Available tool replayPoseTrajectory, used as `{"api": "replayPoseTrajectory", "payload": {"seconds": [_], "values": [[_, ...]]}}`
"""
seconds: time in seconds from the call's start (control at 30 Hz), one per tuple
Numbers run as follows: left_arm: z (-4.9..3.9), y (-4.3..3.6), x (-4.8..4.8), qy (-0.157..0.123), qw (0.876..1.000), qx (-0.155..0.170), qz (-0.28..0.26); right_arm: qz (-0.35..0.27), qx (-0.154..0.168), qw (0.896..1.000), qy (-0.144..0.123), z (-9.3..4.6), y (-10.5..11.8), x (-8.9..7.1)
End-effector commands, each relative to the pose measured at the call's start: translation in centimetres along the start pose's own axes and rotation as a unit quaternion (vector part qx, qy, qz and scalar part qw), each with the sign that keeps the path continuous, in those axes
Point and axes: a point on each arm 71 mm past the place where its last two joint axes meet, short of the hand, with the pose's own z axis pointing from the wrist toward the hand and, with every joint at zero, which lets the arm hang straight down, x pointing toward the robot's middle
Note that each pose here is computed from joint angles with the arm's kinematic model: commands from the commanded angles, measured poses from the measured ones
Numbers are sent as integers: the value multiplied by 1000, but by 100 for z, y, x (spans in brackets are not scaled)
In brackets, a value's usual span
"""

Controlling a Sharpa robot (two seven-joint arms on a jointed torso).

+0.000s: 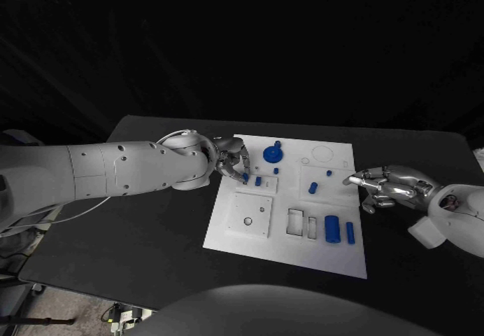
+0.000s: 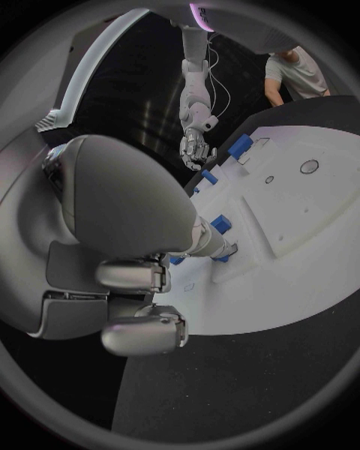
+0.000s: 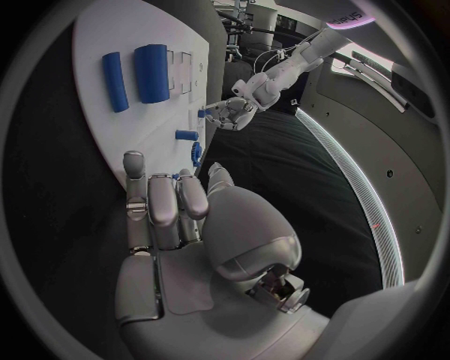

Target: Assemble the parts on the task board

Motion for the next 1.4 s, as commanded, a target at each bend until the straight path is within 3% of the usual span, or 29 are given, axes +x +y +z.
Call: {"api": "replayPoseTrajectory", "payload": {"seconds": [0.03, 0.77, 1.03, 1.4], "values": [[-7, -35, 11, 2, 1000, 15, 11, 0, -5, 1000, 7, 1, 4, 15], [-58, -98, 48, -66, 994, 74, 43, 0, -4, 1000, 5, 1, -10, 1], [-59, -76, 46, -70, 994, 70, 43, 0, -3, 1000, 6, 7, -10, 5], [-43, -60, 72, -53, 996, 59, 46, 0, -3, 1000, 6, 9, -12, 8]]}}
